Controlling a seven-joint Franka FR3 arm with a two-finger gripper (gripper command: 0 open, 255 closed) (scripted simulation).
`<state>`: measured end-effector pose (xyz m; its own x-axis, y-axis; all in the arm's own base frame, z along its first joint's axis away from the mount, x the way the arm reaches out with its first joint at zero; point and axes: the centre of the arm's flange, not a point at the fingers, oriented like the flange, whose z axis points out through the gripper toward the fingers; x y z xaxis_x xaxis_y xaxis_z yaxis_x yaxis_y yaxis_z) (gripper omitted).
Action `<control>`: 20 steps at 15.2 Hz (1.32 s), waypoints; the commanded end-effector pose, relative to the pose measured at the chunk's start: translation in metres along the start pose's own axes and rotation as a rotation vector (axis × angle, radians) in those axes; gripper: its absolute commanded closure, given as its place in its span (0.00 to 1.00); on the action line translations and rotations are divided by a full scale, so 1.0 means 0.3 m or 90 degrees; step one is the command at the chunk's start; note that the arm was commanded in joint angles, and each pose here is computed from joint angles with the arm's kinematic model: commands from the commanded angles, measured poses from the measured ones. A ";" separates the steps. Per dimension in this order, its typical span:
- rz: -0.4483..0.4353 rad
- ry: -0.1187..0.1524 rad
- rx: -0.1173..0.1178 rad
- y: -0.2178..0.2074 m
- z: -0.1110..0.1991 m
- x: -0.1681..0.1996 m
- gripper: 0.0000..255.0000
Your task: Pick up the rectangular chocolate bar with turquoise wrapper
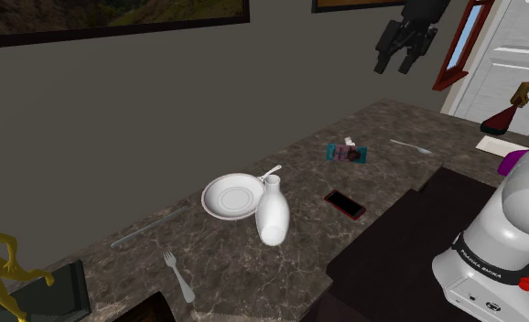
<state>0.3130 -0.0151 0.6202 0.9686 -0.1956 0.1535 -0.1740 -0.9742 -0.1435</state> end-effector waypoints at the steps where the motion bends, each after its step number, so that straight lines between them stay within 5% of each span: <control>1: 0.000 0.000 0.000 0.000 0.000 0.000 0.00; 20: -0.199 -0.077 0.160 0.687 0.537 0.392 0.00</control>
<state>0.4129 -0.2085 0.4613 0.9873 0.1129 0.1120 0.1445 -0.9308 -0.3356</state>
